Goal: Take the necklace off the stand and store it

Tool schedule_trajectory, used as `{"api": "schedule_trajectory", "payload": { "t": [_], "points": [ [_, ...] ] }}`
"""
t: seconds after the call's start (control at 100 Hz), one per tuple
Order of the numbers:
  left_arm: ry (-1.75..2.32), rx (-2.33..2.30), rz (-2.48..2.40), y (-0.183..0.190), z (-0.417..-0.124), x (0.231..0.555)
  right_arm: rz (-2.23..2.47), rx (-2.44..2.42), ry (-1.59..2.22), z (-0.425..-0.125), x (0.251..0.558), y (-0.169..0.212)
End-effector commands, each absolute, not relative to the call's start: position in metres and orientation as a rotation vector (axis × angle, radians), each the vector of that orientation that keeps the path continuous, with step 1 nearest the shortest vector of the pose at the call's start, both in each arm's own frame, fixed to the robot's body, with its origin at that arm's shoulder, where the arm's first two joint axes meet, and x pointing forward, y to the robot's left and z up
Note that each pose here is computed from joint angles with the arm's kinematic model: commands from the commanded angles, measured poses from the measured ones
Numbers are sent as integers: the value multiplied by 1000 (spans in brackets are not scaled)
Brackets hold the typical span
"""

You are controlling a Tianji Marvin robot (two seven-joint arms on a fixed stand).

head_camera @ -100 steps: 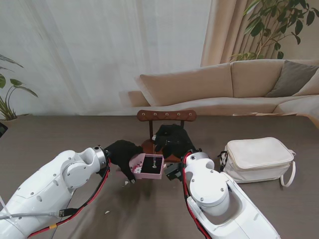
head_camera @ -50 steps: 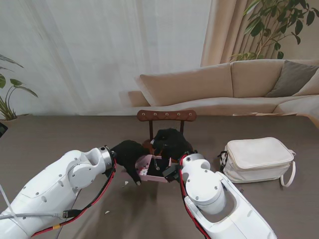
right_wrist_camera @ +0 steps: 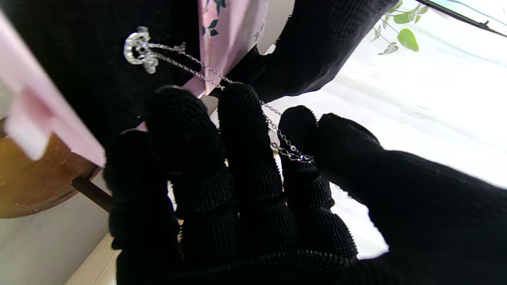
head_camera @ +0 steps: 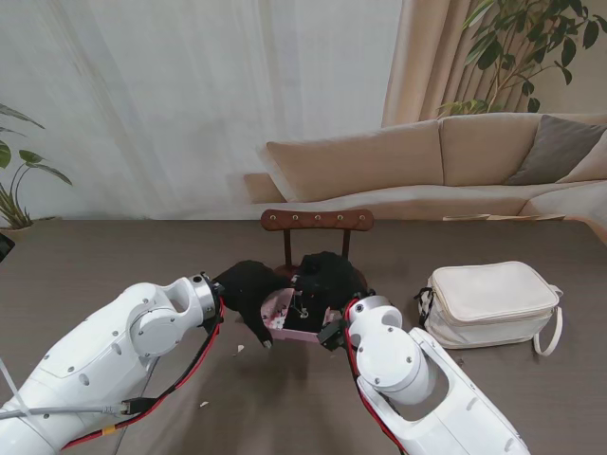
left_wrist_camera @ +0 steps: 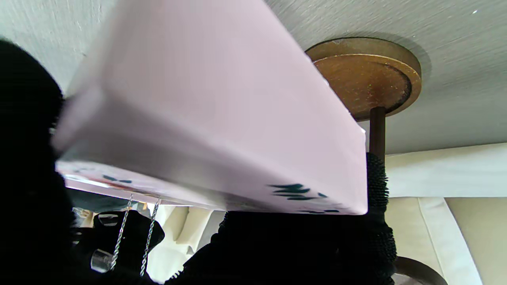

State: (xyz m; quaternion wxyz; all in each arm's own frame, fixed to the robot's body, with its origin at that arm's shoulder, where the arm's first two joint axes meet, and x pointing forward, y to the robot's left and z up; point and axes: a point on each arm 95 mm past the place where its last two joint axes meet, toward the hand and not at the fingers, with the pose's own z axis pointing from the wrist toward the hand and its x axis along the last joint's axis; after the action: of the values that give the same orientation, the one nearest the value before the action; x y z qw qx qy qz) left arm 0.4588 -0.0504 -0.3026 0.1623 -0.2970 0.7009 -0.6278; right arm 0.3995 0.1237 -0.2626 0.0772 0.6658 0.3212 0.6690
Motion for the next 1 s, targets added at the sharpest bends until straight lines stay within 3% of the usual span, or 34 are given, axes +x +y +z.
{"api": "schedule_trajectory", "payload": {
  "t": [0.0, 0.99],
  "points": [
    [1998, -839, -1797, -54, -297, 459, 2002, 1990, 987, -265, 399, 125],
    [1984, -795, -1774, -47, -279, 468, 2007, 1596, 1206, -269, 401, 115]
  ]
}}
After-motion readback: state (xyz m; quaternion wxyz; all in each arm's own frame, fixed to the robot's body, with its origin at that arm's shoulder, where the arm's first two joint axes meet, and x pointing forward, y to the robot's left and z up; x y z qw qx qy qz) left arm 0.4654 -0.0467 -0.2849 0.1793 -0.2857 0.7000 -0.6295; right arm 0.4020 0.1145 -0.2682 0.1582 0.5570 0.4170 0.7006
